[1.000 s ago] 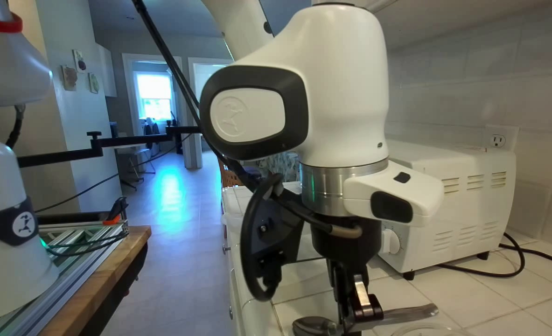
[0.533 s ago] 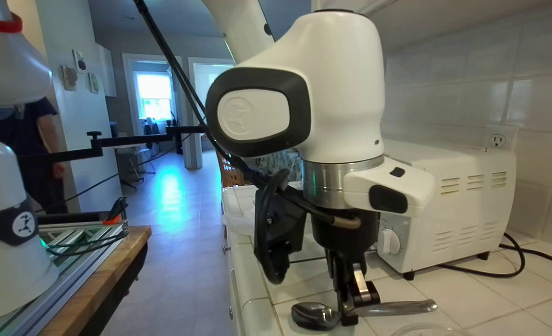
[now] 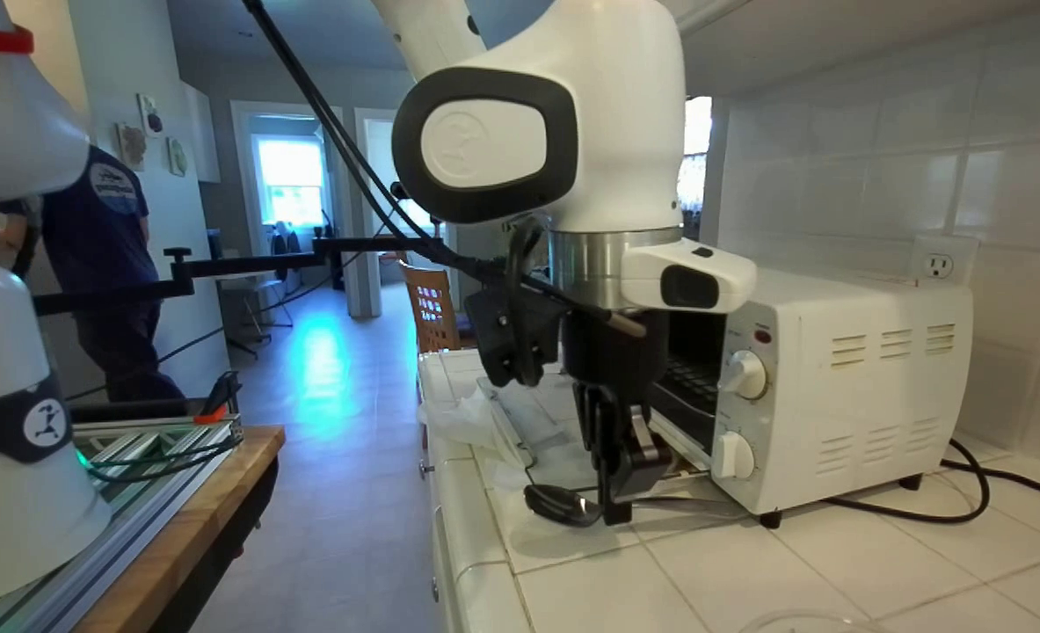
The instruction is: Open the oven and put a spoon into it
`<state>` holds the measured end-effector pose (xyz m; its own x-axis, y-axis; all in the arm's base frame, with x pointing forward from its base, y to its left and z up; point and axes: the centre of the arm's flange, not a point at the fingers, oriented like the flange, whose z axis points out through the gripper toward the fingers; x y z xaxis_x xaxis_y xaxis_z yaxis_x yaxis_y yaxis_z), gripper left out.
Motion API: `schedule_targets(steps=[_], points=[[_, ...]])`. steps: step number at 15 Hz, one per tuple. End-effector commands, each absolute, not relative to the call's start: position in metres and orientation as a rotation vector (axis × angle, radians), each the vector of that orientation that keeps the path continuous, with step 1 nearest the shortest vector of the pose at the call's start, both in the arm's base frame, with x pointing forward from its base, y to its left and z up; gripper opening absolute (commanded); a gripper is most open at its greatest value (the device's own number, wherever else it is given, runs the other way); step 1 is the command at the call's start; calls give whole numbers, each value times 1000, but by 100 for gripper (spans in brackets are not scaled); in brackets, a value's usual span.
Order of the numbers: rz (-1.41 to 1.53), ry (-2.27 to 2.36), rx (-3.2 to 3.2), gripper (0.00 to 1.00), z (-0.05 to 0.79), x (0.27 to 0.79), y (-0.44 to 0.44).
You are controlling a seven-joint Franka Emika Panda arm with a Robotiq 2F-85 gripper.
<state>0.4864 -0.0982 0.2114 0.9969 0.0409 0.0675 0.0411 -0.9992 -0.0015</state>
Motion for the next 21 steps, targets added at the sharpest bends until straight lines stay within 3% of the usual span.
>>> schedule_targets(steps=[1, 21], points=[[-39, -72, -3181, 2, 228, 473, -95], [136, -327, -3218, 2, 276, 442, -41]])
